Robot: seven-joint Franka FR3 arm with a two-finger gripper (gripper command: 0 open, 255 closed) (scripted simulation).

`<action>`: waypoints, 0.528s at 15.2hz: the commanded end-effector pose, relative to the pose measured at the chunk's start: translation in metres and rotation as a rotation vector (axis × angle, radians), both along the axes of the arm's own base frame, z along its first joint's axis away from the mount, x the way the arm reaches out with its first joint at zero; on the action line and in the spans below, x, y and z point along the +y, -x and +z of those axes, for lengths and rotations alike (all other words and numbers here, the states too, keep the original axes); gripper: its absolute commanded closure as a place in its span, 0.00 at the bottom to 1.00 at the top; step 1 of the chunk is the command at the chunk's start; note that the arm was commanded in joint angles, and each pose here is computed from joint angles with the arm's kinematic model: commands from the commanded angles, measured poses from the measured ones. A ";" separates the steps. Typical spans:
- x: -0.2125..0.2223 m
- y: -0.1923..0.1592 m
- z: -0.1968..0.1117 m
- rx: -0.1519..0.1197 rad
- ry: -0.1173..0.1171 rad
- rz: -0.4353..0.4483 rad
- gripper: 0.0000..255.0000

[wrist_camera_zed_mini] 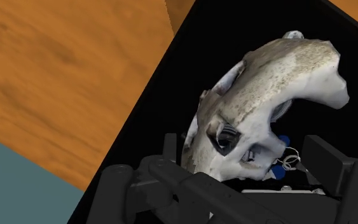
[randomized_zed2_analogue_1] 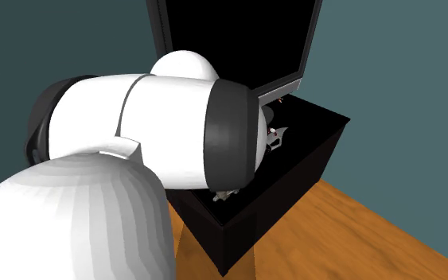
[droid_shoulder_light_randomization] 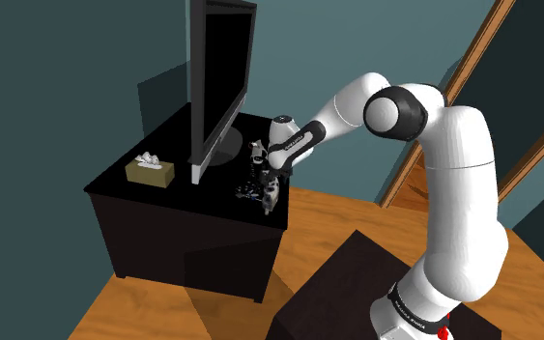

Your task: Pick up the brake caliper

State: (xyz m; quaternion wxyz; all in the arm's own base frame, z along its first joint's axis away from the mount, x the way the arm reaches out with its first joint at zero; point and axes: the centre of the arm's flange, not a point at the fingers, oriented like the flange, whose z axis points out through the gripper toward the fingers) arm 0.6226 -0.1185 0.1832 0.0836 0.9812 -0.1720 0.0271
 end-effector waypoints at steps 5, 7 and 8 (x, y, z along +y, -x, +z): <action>0.000 0.000 -0.019 0.000 0.000 0.000 1.00; 0.000 0.000 -0.019 0.000 0.000 0.000 1.00; 0.000 0.000 -0.019 0.000 0.000 0.000 1.00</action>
